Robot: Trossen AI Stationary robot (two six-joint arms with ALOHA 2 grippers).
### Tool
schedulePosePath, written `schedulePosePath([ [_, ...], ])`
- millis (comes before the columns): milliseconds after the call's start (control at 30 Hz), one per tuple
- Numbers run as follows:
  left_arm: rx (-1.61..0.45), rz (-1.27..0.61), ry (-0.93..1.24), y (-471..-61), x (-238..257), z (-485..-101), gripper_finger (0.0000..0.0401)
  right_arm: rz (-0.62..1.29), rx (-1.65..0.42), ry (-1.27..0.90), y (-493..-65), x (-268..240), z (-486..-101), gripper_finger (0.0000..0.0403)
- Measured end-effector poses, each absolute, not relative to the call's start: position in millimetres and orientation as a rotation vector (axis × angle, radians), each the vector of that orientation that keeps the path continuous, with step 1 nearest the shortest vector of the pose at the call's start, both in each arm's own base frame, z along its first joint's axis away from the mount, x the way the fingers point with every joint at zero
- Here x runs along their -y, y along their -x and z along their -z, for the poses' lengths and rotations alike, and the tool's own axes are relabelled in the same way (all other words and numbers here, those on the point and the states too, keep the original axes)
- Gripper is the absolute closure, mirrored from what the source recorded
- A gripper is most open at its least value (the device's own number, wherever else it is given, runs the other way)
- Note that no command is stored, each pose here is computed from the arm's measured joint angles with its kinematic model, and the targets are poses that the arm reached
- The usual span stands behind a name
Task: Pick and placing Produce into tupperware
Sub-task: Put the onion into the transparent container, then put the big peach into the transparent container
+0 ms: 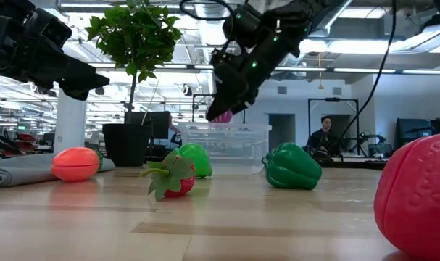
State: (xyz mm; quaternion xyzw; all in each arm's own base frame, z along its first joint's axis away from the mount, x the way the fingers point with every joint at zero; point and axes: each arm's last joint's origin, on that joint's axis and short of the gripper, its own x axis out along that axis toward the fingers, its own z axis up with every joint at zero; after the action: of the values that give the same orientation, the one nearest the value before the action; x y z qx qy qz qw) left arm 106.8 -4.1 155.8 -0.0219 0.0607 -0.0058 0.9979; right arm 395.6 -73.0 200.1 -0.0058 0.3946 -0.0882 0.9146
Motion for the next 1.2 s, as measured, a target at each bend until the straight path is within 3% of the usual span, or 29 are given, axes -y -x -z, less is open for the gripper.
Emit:
schedulePosePath([
  [267, -0.122, 0.011, 0.055, -106.8, 4.1, -155.7, 0.0204, 0.167, -0.831, 0.008, -403.6, 76.6, -178.2, 0.0102],
  [833, -0.122, 0.010, 0.052, -106.8, 4.1, -155.7, 0.0204, 0.091, -0.805, -0.071, -403.6, 82.6, -179.3, 0.0098],
  [1200, -0.121, 0.005, 0.058, -106.8, 3.9, -155.8, 0.0204, 0.091, -0.801, -0.057, -404.3, 81.1, -179.8, 0.0009],
])
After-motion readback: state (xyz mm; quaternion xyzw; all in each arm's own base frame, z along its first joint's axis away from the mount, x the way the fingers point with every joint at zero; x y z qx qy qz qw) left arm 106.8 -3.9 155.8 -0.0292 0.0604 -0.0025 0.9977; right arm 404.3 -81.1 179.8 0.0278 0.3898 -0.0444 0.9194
